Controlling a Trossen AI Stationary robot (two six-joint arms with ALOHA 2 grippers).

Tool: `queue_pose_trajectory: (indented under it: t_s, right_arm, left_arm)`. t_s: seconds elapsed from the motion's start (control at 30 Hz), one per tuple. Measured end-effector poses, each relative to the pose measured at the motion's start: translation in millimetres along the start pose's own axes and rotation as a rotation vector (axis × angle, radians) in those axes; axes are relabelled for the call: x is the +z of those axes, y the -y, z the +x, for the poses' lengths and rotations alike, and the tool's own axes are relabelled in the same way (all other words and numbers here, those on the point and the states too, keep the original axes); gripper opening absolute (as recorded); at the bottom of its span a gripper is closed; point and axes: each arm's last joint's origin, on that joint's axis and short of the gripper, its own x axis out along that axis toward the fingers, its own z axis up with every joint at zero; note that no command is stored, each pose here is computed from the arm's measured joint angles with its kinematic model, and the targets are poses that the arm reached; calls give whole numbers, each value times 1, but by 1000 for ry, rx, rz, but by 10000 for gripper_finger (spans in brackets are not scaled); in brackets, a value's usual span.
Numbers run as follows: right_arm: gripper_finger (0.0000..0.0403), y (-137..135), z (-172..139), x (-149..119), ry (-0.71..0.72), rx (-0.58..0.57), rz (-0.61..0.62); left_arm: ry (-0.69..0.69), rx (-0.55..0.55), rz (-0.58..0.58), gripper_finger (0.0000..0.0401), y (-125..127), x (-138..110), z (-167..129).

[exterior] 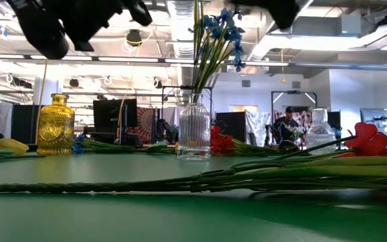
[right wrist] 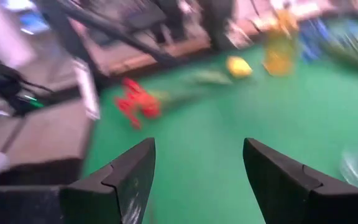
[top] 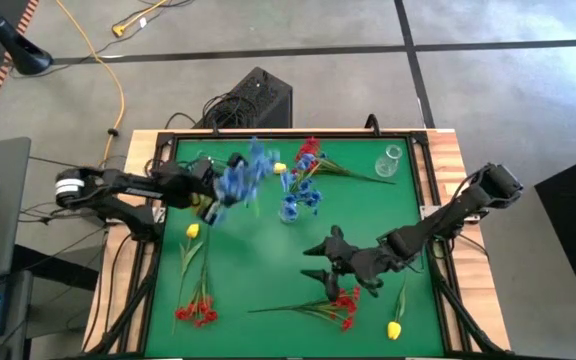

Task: Sort flowers into vase by color
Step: Put the bottom blue flowers into the bottom transparent vase

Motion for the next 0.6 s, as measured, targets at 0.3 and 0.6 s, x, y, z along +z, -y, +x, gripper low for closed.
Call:
queue_pose_trajectory:
  t_s: [0.3, 0.6]
  right_arm:
    - [270, -38, -14, 64, 203, 116, -155]
    - [270, -30, -15, 110, 330, -91, -335]
  left_arm:
    - [-8, -83, -34, 0, 24, -9, 15]
    - [-14, -4, -59, 0, 28, -15, 20]
